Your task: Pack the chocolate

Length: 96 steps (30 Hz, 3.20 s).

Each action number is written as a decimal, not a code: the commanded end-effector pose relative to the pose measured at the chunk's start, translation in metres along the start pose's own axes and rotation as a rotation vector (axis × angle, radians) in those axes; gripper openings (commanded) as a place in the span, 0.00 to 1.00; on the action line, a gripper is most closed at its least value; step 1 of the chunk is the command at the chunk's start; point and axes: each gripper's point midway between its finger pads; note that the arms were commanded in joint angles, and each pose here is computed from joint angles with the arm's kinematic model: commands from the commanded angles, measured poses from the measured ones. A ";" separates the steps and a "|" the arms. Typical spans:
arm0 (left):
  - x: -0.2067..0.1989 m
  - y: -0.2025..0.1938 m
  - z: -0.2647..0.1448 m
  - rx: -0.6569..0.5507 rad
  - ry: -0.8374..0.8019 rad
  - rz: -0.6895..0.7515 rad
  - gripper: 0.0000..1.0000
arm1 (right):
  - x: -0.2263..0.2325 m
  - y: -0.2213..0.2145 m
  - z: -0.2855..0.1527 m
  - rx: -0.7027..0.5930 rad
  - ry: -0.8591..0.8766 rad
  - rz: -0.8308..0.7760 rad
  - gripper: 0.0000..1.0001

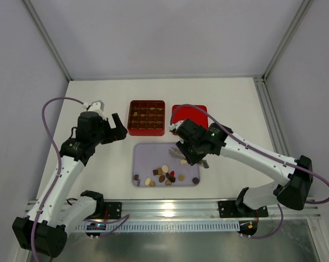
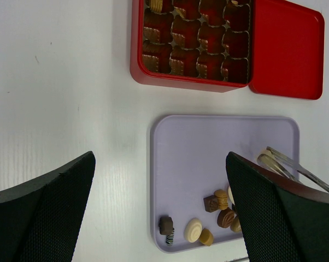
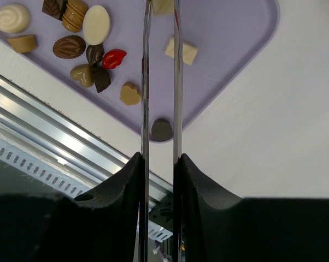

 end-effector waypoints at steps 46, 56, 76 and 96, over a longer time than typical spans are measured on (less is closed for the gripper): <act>-0.008 0.011 -0.005 -0.029 -0.031 0.006 1.00 | -0.074 0.232 0.069 -0.260 -0.118 0.129 0.34; -0.007 0.011 -0.004 -0.027 -0.026 0.003 1.00 | -0.074 0.232 0.065 -0.265 -0.119 0.130 0.43; -0.009 0.013 -0.007 -0.039 -0.033 0.004 1.00 | -0.069 0.122 -0.034 -0.270 -0.116 0.211 0.43; -0.009 0.013 -0.006 -0.037 -0.033 0.002 1.00 | -0.014 -0.047 -0.021 0.025 -0.018 0.149 0.43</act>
Point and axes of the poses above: each gripper's point midway between its finger pads, its own z axis out along the fingers, its own x axis along the line the jaws close on, y = z × x, and after that the axes turned 7 degrees about -z, right-handed
